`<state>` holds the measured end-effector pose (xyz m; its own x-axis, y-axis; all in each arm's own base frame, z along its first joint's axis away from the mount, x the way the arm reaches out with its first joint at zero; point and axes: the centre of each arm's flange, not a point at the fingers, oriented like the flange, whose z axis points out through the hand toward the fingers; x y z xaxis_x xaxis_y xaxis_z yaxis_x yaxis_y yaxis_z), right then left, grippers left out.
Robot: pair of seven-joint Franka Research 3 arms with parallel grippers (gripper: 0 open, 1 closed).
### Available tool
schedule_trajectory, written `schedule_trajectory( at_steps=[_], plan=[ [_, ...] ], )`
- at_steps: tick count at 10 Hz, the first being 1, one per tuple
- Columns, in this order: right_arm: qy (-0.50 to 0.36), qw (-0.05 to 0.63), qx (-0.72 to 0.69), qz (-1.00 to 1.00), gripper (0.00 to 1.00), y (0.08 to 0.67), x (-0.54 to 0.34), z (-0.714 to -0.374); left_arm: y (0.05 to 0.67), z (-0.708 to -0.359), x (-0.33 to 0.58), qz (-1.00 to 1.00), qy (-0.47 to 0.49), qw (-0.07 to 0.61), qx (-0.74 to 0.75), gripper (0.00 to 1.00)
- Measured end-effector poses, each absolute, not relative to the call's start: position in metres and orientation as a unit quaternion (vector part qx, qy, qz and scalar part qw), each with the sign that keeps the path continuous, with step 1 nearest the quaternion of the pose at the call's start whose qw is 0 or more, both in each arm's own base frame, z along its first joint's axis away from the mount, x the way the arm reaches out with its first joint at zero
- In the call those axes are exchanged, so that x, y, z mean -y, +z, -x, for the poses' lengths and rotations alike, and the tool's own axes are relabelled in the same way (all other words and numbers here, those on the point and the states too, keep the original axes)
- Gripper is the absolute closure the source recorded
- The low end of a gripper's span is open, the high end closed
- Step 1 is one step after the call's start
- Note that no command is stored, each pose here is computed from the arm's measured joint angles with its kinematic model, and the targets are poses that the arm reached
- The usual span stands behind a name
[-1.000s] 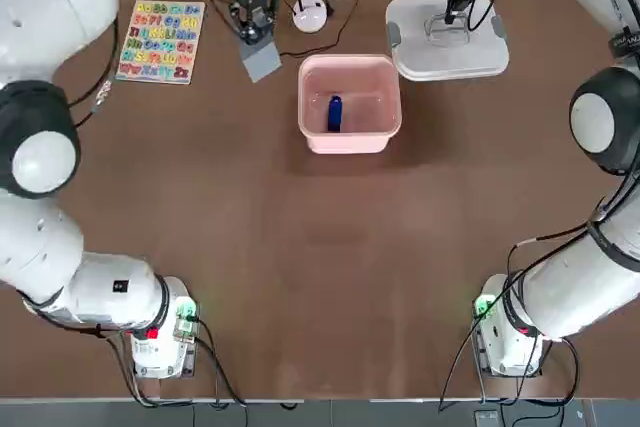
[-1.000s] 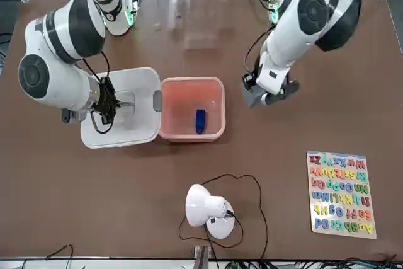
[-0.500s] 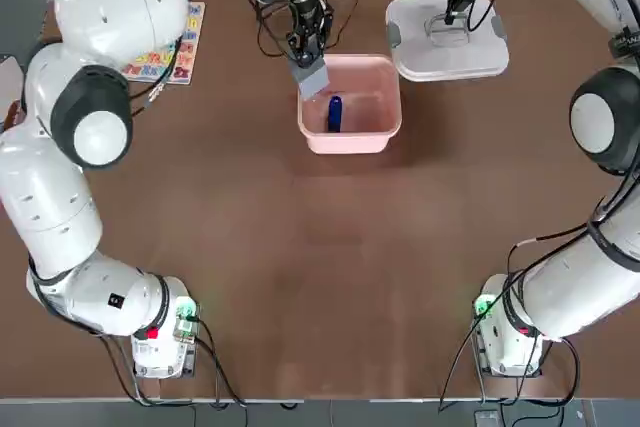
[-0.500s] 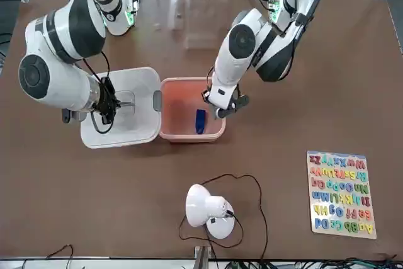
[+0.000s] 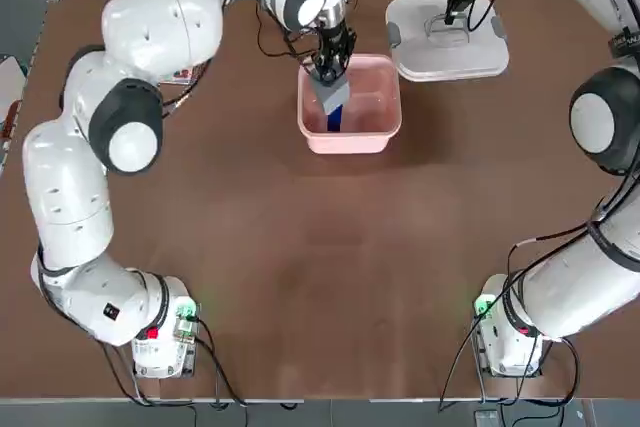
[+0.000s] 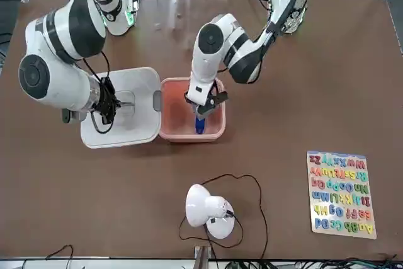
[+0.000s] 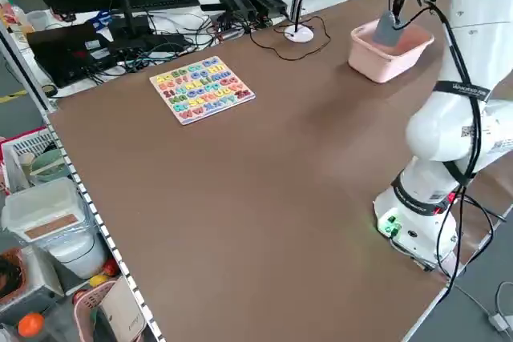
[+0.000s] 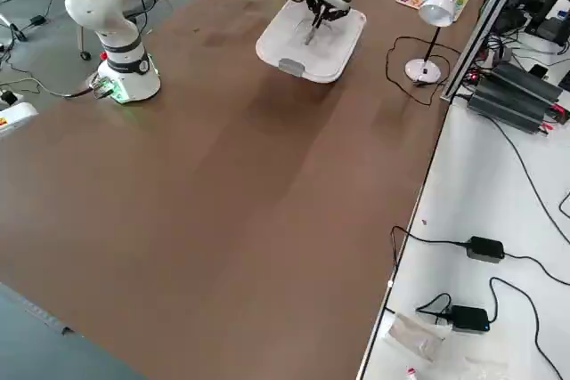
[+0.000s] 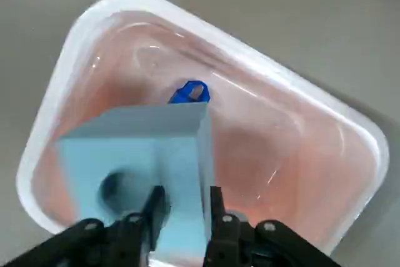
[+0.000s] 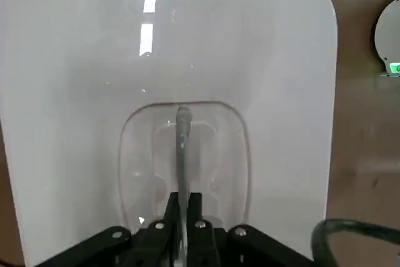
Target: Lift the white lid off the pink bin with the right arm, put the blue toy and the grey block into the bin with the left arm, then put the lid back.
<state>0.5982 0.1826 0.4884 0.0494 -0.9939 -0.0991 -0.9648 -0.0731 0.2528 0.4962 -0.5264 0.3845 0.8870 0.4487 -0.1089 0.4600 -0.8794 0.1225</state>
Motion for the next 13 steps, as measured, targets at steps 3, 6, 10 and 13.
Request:
schedule_trajectory(
  at_steps=[3,6,10,13],
  plan=[
    [-0.124,0.059,0.678,-0.722,0.93,0.488,-0.183,-0.598,0.410,-0.530,0.493,-0.964,-0.007,0.066,-0.259,0.32],
    [-0.120,0.056,0.681,-0.720,0.93,0.489,-0.195,-0.596,0.481,-0.596,0.367,-0.950,0.036,0.027,-0.309,0.00],
    [-0.091,0.024,0.704,-0.704,0.93,0.492,-0.273,-0.580,0.545,-0.634,0.171,-0.963,0.016,-0.013,-0.270,0.00],
    [-0.081,0.019,0.709,-0.701,0.93,0.460,-0.327,-0.571,0.579,-0.620,0.083,-0.981,0.003,-0.003,-0.193,0.00]
  ],
)
